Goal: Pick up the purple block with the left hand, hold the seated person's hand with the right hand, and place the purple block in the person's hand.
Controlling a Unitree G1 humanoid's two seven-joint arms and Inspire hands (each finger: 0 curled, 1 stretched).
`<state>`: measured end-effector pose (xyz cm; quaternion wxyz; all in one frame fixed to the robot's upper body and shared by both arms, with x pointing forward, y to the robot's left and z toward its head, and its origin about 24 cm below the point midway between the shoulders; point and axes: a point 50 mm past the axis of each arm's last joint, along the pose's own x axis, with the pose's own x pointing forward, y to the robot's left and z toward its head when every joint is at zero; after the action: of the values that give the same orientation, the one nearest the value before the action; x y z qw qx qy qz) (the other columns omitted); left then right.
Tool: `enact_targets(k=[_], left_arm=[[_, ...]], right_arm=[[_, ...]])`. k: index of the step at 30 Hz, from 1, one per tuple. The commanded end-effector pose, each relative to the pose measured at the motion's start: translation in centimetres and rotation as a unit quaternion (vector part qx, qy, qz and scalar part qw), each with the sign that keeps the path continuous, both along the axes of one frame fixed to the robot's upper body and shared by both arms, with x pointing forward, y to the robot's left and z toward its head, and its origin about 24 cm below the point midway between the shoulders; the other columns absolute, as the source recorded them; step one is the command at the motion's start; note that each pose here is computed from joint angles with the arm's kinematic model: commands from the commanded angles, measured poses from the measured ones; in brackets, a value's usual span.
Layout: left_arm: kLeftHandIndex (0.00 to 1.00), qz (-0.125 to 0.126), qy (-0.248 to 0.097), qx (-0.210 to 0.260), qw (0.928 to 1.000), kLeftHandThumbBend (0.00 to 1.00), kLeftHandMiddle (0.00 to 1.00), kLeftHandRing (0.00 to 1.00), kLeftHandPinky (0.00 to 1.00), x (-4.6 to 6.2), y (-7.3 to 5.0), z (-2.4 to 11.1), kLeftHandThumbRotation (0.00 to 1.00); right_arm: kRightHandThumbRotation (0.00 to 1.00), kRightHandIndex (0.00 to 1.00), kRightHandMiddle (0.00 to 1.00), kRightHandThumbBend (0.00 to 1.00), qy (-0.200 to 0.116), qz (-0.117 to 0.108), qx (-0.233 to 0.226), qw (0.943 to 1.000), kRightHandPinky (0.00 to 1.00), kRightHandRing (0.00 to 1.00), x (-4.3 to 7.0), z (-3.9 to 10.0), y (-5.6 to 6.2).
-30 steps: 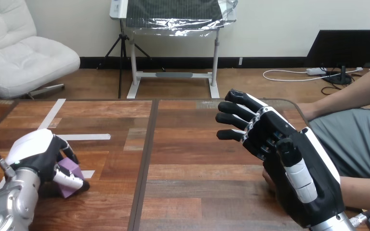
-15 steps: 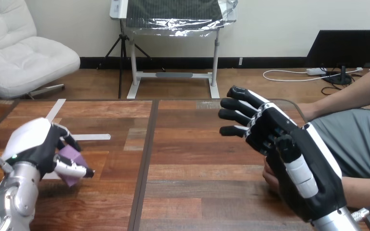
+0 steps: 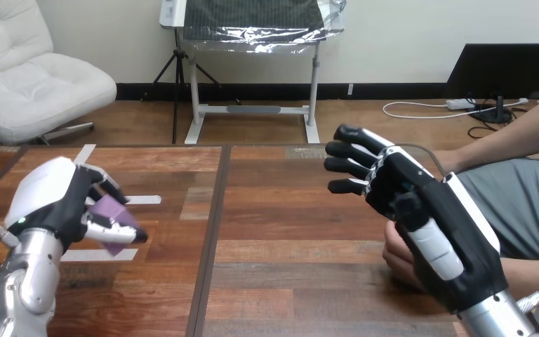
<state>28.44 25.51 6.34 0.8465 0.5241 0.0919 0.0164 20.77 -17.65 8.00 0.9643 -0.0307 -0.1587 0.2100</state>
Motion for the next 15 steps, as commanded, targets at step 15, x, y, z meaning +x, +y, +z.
enact_targets(k=[15], left_arm=[[0.46,-0.037,-0.131,-0.060,0.9889,0.68,0.45,0.37,0.29,-1.5,-2.2,5.8,0.00]], right_arm=[[0.83,0.84,0.83,0.87,-0.078,-0.054,-0.096,0.9909,0.76,0.82,3.2,2.6,-2.6]])
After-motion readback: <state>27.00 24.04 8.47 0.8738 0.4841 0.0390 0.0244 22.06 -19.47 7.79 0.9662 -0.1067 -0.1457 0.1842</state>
